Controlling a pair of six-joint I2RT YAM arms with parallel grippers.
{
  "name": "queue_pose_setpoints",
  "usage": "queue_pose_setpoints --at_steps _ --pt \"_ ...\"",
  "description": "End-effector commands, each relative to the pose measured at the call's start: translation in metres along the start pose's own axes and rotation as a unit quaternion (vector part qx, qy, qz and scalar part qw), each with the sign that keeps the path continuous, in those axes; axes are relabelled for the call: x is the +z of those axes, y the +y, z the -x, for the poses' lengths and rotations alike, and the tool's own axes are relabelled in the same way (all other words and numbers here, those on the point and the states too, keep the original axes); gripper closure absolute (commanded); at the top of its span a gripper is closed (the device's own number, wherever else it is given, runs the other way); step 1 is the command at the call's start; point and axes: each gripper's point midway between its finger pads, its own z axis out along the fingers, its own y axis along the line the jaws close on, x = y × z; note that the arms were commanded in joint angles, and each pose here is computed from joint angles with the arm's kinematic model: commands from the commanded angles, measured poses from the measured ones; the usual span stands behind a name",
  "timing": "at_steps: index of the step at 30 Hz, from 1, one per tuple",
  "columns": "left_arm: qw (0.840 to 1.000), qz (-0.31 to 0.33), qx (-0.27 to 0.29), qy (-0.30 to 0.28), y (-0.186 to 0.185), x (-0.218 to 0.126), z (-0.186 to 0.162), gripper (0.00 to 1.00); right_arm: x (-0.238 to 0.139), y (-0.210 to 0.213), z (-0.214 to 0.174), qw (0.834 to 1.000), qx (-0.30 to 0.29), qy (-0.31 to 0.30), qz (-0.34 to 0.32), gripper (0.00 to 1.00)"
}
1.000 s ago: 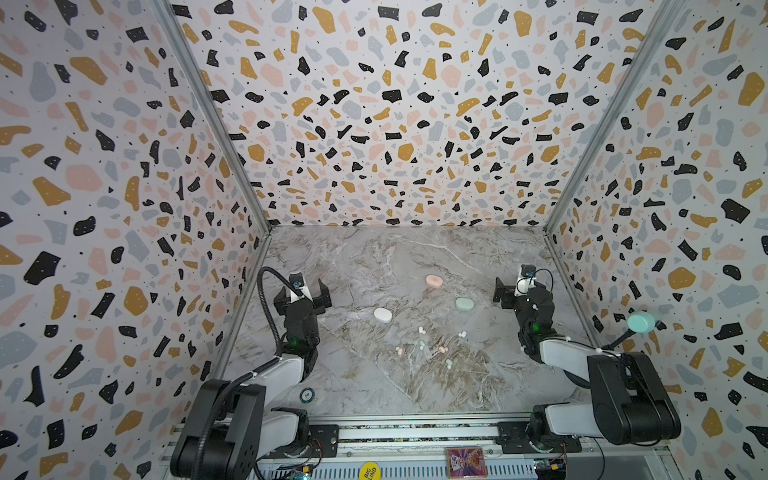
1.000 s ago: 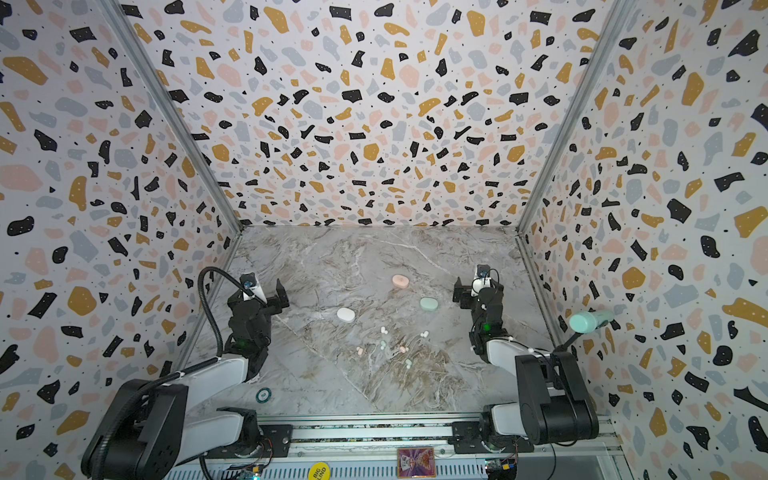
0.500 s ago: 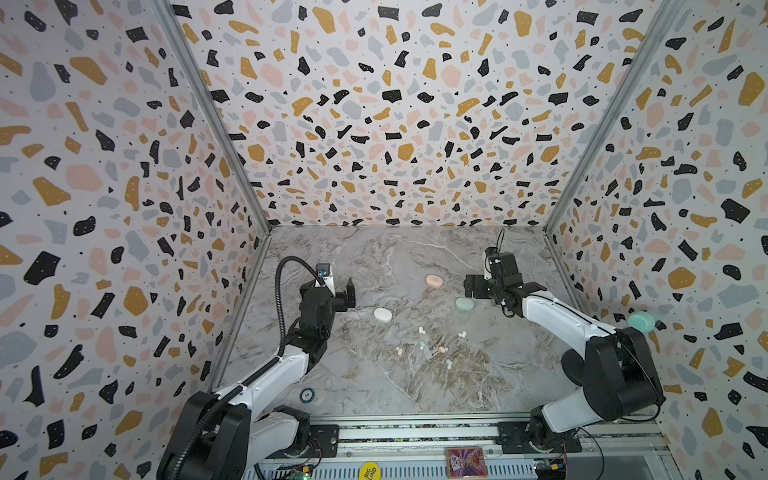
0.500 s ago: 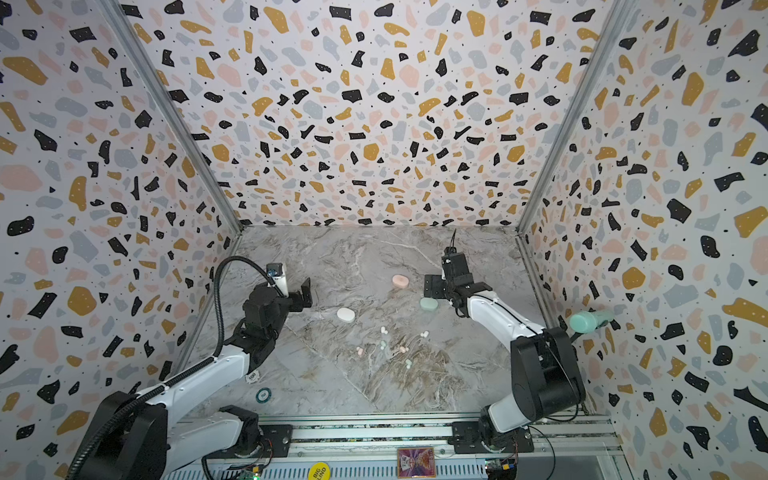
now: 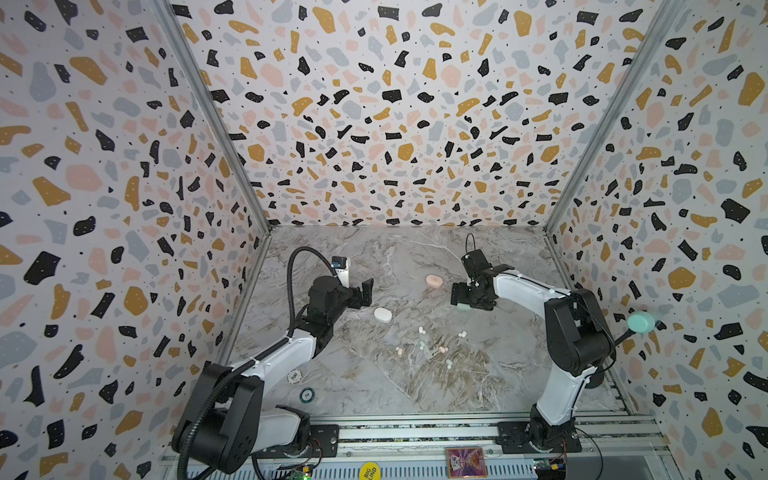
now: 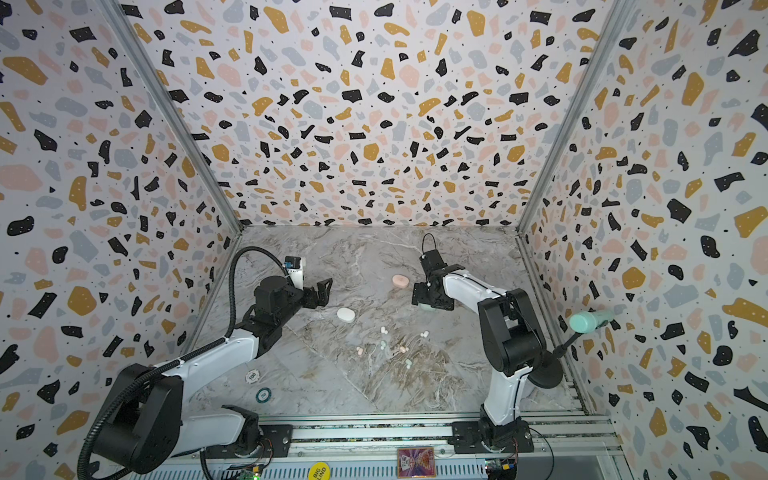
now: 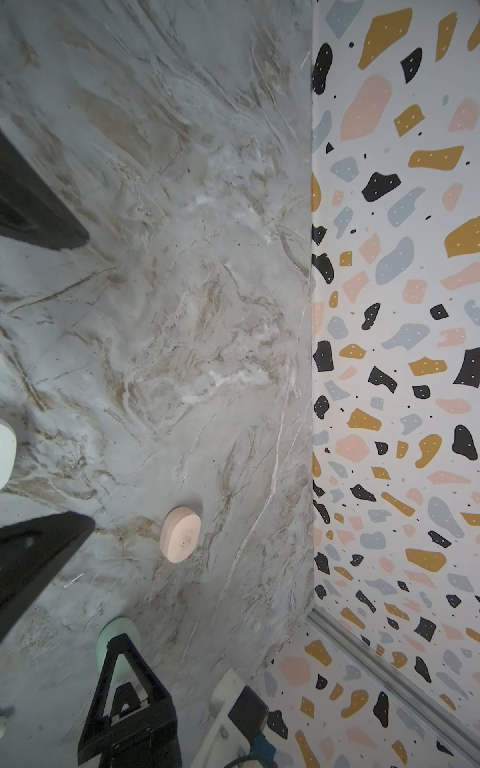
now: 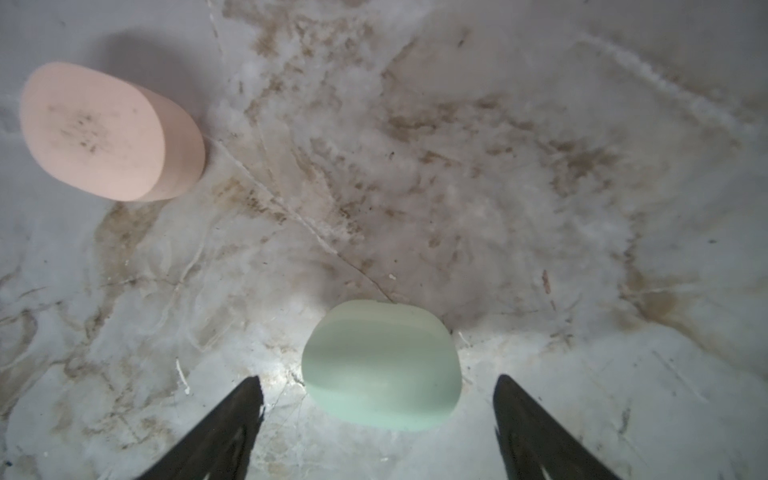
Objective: Insert the wireless bluetooth earbuds into the charging case
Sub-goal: 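Grasp the mint-green case with the right gripper while the left arm rises, then lift the mint case with the right gripper toward the approaching left gripper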
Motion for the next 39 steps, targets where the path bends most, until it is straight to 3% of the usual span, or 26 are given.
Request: queue_pose_setpoints --at_steps 1,18,26,31,36,39 --pt "0.999 -0.026 0.0 -0.024 -0.012 0.0 0.019 0.0 -0.008 0.0 0.005 1.0 0.023 0.002 -0.01 0.15" --pt "0.999 -0.024 -0.002 -0.025 -0.013 0.001 0.021 0.0 0.005 0.0 0.004 0.999 0.018 0.018 -0.032 0.26" --pt "0.999 -0.024 -0.002 -0.024 -0.013 0.001 0.021 0.0 0.011 0.004 0.002 0.999 0.018 0.025 -0.027 0.38" --pt "0.999 -0.027 0.004 -0.021 -0.015 0.002 0.02 0.0 0.008 0.005 0.003 0.999 0.017 0.024 -0.024 0.47" --pt "0.999 -0.031 0.012 -0.012 -0.024 0.005 0.017 0.0 -0.004 0.009 0.001 1.0 0.007 0.021 -0.015 0.5" --pt "0.997 -0.068 0.034 0.005 -0.044 0.007 0.008 0.0 -0.017 0.015 -0.002 1.0 -0.007 0.019 0.001 0.5"
